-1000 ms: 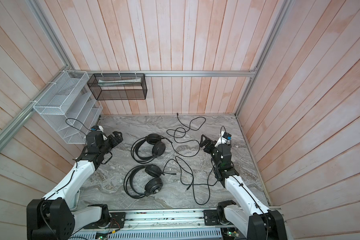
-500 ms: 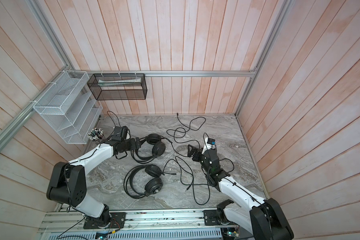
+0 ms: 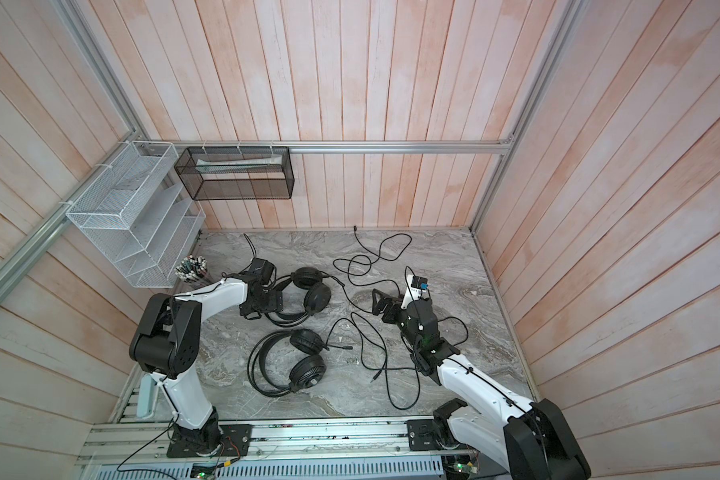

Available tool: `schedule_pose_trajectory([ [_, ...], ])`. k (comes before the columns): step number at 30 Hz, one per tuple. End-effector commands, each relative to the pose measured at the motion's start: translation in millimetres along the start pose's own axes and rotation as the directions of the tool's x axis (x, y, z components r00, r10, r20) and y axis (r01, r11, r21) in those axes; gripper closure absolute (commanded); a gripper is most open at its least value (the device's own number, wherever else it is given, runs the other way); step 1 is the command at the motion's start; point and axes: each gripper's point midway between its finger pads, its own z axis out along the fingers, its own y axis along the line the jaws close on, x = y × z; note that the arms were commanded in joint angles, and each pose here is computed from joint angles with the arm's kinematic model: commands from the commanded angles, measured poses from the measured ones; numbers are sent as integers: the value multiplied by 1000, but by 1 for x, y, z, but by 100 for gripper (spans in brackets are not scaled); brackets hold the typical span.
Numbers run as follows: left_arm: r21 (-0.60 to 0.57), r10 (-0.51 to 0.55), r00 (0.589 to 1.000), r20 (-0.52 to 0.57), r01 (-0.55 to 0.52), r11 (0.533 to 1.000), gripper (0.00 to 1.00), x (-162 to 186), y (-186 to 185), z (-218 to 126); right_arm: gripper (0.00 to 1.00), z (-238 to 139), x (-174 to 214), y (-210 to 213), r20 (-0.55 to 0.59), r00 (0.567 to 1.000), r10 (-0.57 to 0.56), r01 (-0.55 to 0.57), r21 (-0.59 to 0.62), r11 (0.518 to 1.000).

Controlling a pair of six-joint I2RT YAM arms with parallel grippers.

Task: Wrap the headphones
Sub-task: 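Move left gripper to the farther headphones' headband while right arm reaches toward cables, then grasp the black headband with the left gripper and lift the headphones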

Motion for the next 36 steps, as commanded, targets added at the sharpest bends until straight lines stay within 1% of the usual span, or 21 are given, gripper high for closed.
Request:
schedule_pose_trajectory([
  [1, -24, -9, 1000, 0, 9, 1000, 16, -4, 2, 2, 0, 0, -5, 7, 10, 1000, -22, 22, -10, 1000],
  [2, -21, -13, 1000, -6, 13, 1000, 19, -3, 1, 3, 0, 1, -5, 7, 8, 1000, -24, 24, -10, 1000],
  [9, 4, -32, 999, -12, 32, 999, 36, -9, -9, 10, 0, 5, 0, 9, -11, 999, -33, 33, -16, 999],
  [12, -20, -13, 1000, -21, 12, 1000, 50, -10, -10, 15, 1, 4, 0, 8, -9, 999, -37, 37, -10, 999],
  [15, -48, 2, 1000, -28, -4, 999, 70, -8, -5, 18, 0, 3, -2, 9, -3, 999, -41, 41, -10, 999],
  [19, -79, 7, 1000, 10, -7, 997, 87, -18, 0, 5, 0, 2, -1, 14, 2, 999, -50, 50, -40, 998],
  [20, -84, 3, 999, 35, 0, 997, 90, -25, 2, -3, 0, 1, -3, 18, 14, 998, -55, 56, -62, 997],
  [22, -84, -8, 996, 90, 16, 996, 100, -39, 4, -21, 0, -1, -4, 26, 22, 998, -65, 67, -101, 993],
  [25, -56, -28, 983, 180, 38, 998, 100, -62, 2, -57, 0, -8, -12, 36, 51, 995, -82, 88, -141, 986],
  [28, -6, -69, 957, 280, 73, 997, 100, -85, 1, -104, 0, -23, -28, 49, 106, 991, -86, 104, -184, 977],
  [30, 33, -99, 934, 342, 94, 995, 100, -97, 1, -136, 1, -33, -41, 61, 134, 987, -89, 117, -216, 969],
  [33, 106, -155, 887, 435, 121, 987, 100, -111, 3, -187, 1, -49, -56, 80, 165, 982, -95, 140, -285, 948],
  [36, 191, -195, 842, 503, 112, 975, 100, -118, 2, -237, 1, -62, -64, 90, 183, 976, -116, 170, -314, 934],
])
